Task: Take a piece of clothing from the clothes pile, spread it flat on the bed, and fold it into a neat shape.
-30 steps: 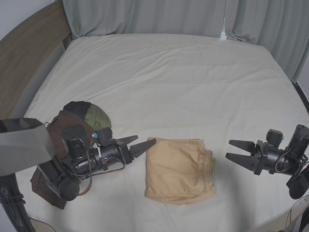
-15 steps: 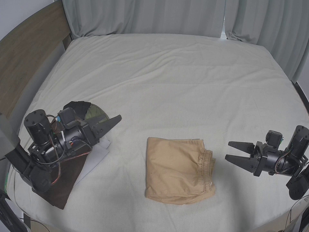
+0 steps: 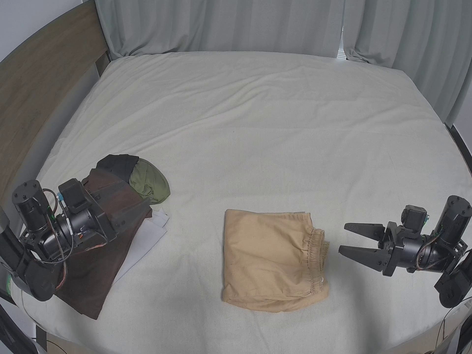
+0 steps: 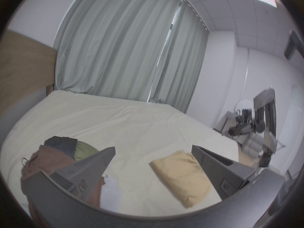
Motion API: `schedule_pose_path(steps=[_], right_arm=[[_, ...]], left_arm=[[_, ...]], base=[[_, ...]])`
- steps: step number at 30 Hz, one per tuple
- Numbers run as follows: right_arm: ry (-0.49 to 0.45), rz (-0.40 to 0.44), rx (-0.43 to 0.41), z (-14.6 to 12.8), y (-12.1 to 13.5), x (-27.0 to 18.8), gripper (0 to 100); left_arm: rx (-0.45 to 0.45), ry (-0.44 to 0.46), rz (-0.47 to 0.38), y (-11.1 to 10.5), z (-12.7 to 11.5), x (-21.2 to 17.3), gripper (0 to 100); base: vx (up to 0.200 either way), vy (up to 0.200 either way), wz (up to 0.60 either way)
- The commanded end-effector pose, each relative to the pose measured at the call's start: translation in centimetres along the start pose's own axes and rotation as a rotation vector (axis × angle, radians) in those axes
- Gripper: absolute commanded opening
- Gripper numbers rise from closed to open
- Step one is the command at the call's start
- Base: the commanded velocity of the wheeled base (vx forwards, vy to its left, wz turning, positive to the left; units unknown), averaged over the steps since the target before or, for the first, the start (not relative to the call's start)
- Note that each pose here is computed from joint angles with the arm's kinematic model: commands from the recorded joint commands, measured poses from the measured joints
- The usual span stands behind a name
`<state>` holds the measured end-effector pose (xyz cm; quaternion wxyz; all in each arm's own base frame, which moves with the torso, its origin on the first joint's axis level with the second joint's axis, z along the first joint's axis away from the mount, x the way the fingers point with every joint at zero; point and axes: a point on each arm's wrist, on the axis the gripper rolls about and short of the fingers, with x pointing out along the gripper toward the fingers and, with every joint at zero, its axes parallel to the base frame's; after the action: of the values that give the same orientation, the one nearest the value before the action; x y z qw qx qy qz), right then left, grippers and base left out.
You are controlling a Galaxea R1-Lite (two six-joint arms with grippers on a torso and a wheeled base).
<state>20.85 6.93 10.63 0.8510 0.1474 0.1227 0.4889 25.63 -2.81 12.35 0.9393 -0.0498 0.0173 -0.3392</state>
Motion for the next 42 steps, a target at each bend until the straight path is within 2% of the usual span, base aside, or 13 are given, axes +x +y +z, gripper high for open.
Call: schedule_pose_path(steps=[1, 9, 14, 18, 34, 42], right_arm=[[0.083, -0.013, 0.027, -2.2, -1.4, 1.0, 100], [0.157, -0.136, 0.065, -4.8, -3.0, 2.1, 100], [0.175, -0.196, 0.093, -5.6, -3.7, 2.1, 100], [0.222, -0.271, 0.137, -7.3, -4.8, 2.5, 100], [0.302, -0.327, 0.235, -10.5, -7.6, 2.9, 100], [0.318, -0.346, 0.329, -11.8, -8.4, 3.4, 100]], left_arm=[[0.065, 0.072, 0.029, 0.2, -1.7, -2.1, 100], [0.19, 0.131, 0.034, 0.3, -3.2, -2.7, 100], [0.19, 0.14, 0.024, -0.1, -3.4, -3.1, 100], [0.185, 0.145, 0.017, -0.2, -3.5, -3.2, 100], [0.168, 0.173, -0.006, -1.3, -4.0, -3.8, 100], [0.17, 0.175, -0.01, -1.5, -4.0, -3.9, 100]], base=[[0.0, 0.0, 0.0], [0.0, 0.0, 0.0], [0.0, 0.0, 0.0], [0.0, 0.0, 0.0], [0.0, 0.0, 0.0], [0.0, 0.0, 0.0]])
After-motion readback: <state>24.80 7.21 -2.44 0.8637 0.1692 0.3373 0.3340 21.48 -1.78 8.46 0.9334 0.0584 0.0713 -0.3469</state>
